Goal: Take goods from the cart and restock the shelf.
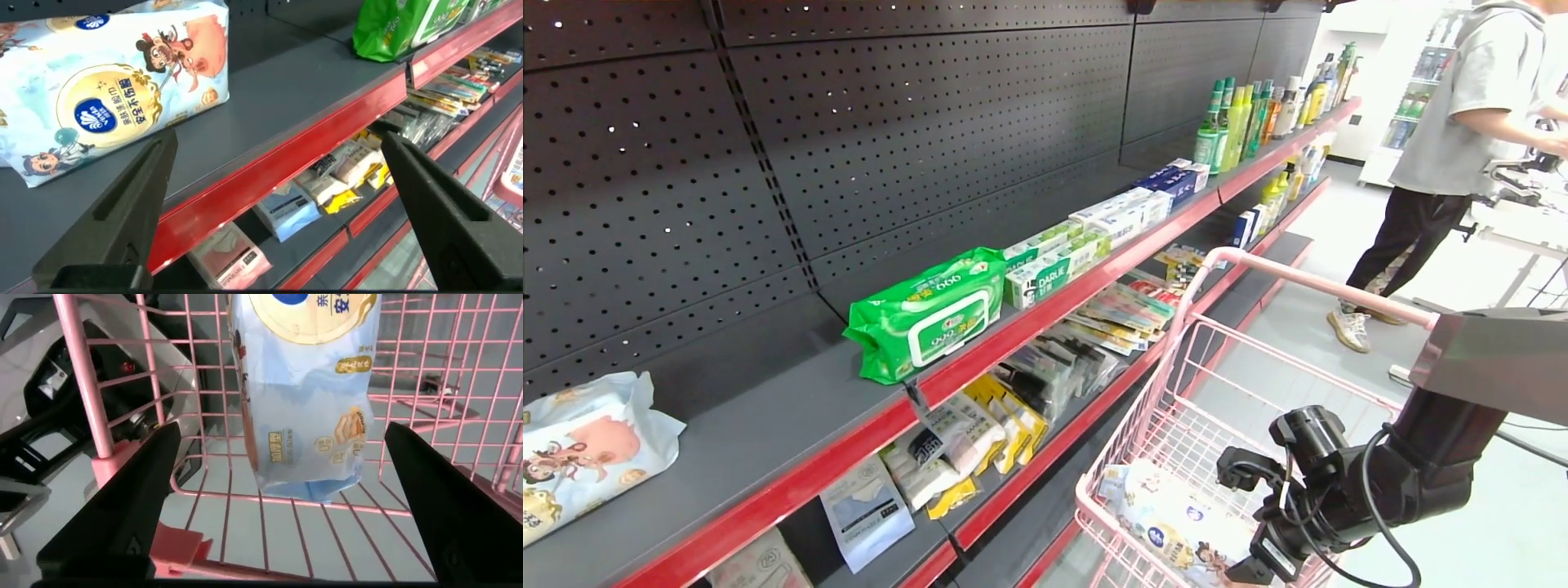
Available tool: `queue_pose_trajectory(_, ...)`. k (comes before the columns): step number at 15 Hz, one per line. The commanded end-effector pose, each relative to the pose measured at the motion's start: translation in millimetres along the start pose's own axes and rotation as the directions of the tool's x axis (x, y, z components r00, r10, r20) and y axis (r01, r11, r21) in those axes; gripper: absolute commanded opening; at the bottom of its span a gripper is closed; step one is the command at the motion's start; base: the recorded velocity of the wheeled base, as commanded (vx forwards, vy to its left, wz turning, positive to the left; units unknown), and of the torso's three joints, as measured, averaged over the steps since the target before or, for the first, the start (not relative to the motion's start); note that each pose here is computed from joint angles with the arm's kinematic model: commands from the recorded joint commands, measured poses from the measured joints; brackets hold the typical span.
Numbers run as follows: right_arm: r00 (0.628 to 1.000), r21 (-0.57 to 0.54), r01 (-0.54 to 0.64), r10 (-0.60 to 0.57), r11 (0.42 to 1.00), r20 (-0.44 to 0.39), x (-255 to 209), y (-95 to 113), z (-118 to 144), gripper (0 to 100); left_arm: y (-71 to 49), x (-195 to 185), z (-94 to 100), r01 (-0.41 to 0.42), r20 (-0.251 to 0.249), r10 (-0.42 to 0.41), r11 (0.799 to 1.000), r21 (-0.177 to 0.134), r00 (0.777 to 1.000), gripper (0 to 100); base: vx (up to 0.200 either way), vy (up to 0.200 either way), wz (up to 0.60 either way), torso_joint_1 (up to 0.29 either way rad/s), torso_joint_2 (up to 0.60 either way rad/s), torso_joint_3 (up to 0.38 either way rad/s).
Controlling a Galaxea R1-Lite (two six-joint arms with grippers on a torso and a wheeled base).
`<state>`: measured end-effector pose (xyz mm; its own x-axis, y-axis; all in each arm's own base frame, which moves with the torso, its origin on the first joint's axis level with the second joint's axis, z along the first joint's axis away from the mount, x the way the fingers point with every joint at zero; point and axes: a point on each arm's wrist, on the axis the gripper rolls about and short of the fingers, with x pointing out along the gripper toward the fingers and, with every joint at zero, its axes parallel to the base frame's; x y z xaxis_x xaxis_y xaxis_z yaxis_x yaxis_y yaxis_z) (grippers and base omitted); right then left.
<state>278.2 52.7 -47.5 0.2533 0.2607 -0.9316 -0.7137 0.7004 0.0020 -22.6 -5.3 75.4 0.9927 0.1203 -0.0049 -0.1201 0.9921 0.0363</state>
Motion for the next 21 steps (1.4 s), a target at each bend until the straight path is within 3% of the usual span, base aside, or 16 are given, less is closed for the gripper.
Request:
queue_pose_trajectory(1, 1.0, 0.004, -0.001, 0.001, 1.0, -0.002, -0.3, -0.1, -1.3, 100, 0.0, 0.1, 0.0, -0.001, -0.001, 0.001, 1.0, 0.0, 1.0, 100, 0.0, 0.0, 0.0, -0.066, 0.13, 0.1)
queue_pose_trajectory(5, 1.0, 0.02, 0.007, -0.007, 1.0, 0.001, -1.6, -5.5, -3.8, 100, 0.0, 0.1, 0.0, -0.002, -0.001, 0.002, 1.0, 0.015, 1.0, 100, 0.0, 0.0, 0.0, -0.141, 0.33, 0.185)
queue_pose_trajectory(21, 0.999, 0.013, 0.01, -0.011, 1.0, 0.049, 7.8, -8.6, -4.5, 100, 0.0, 0.0, 0.4, -0.002, 0.0, 0.002, 1.0, 0.017, 1.0, 100, 0.0, 0.0, 0.0, -0.031, 0.08, 0.046)
